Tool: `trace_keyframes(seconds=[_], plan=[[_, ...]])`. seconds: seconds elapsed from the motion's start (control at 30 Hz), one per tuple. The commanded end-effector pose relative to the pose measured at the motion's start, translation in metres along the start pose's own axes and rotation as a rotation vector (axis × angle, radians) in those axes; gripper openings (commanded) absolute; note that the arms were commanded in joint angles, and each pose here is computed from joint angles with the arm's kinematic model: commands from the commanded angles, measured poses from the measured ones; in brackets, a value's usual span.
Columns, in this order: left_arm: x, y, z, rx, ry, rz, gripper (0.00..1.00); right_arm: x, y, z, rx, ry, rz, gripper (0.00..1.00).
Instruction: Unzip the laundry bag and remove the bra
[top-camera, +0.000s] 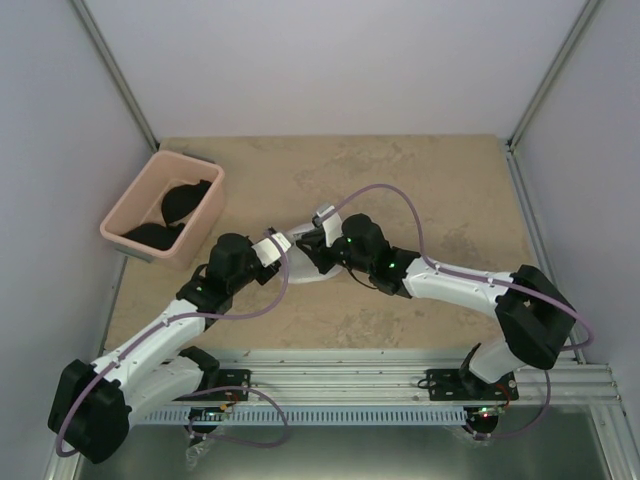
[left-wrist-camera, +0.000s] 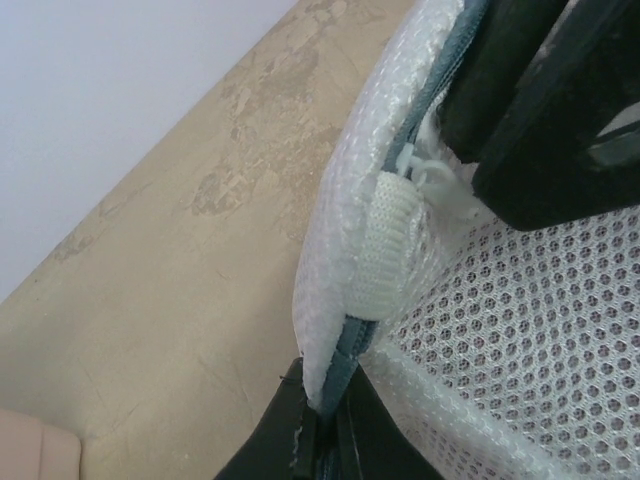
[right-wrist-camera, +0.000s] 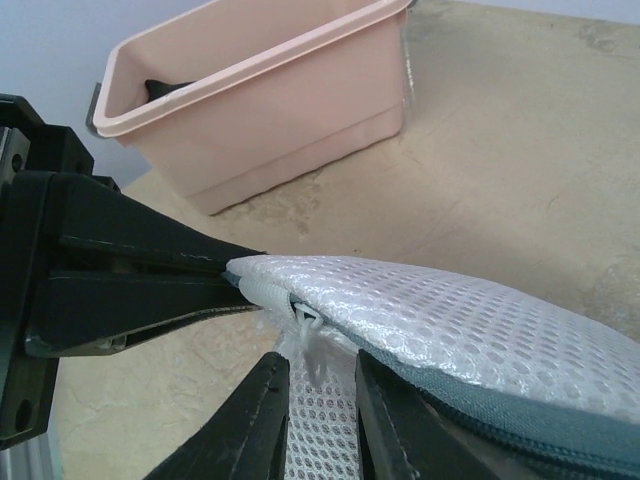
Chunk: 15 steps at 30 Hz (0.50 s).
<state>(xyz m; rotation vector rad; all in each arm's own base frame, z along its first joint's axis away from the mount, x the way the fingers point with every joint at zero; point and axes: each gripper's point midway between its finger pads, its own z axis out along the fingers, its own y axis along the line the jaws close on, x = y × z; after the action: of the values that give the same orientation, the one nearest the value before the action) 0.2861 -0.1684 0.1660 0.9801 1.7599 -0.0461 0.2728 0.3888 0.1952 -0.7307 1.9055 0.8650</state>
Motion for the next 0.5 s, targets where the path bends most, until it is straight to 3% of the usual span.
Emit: trace_keyframes(seconds=[0.0,0.47], plan=[[-0.012,-0.001,-0.004,0.005,-0.058,0.013,0.0,-0.005,0.005,-0.007,-0.027,-0.003,-0.035,0.21],[-0.014,-0.001,-0.006,0.005,-0.068,0.011,0.0,-0.01,0.001,0.002,-0.067,-0.008,-0.024,0.24]])
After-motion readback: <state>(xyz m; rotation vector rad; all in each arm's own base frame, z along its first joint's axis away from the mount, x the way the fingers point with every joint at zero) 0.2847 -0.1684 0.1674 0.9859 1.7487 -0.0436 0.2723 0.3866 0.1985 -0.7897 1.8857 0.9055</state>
